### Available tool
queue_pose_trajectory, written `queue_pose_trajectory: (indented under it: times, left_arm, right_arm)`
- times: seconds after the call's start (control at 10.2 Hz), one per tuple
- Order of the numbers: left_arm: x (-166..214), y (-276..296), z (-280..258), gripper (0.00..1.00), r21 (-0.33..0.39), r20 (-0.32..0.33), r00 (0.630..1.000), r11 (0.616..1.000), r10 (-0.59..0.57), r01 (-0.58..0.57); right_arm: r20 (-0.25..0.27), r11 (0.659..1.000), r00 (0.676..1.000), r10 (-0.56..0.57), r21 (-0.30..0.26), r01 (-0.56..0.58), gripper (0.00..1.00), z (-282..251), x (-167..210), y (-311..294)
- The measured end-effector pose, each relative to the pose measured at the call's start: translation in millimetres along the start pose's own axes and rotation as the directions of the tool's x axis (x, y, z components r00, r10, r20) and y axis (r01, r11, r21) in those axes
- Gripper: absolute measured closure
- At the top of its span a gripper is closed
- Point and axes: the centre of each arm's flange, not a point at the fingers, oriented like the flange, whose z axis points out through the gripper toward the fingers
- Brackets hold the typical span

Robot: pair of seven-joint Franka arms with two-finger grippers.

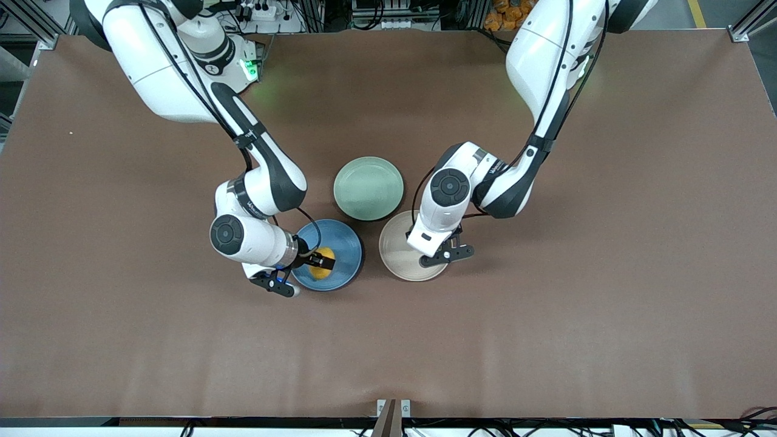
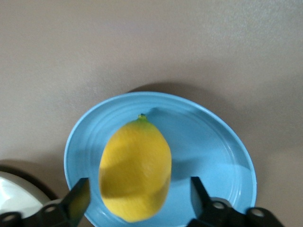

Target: Place lemon and lettuce in plates

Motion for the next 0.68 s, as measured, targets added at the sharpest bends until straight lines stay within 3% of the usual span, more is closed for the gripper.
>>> queue_pose_trajectory:
  times: [0.29, 0.68]
  left_arm:
    - [17, 0, -65, 0.03, -0.026, -0.049, 0.999, 1.0, -0.005, 0.004]
    - [23, -39, -185, 0.0, 0.109, -0.086, 0.993, 0.992, 0.08, -0.07]
  right_arm:
    - [-0.016, 1.0, 1.0, 0.016, 0.015, -0.015, 0.0, -38, 21, 6]
    - [0.033, 0.997, 0.997, -0.07, -0.02, 0.07, 0.0, -165, 47, 62]
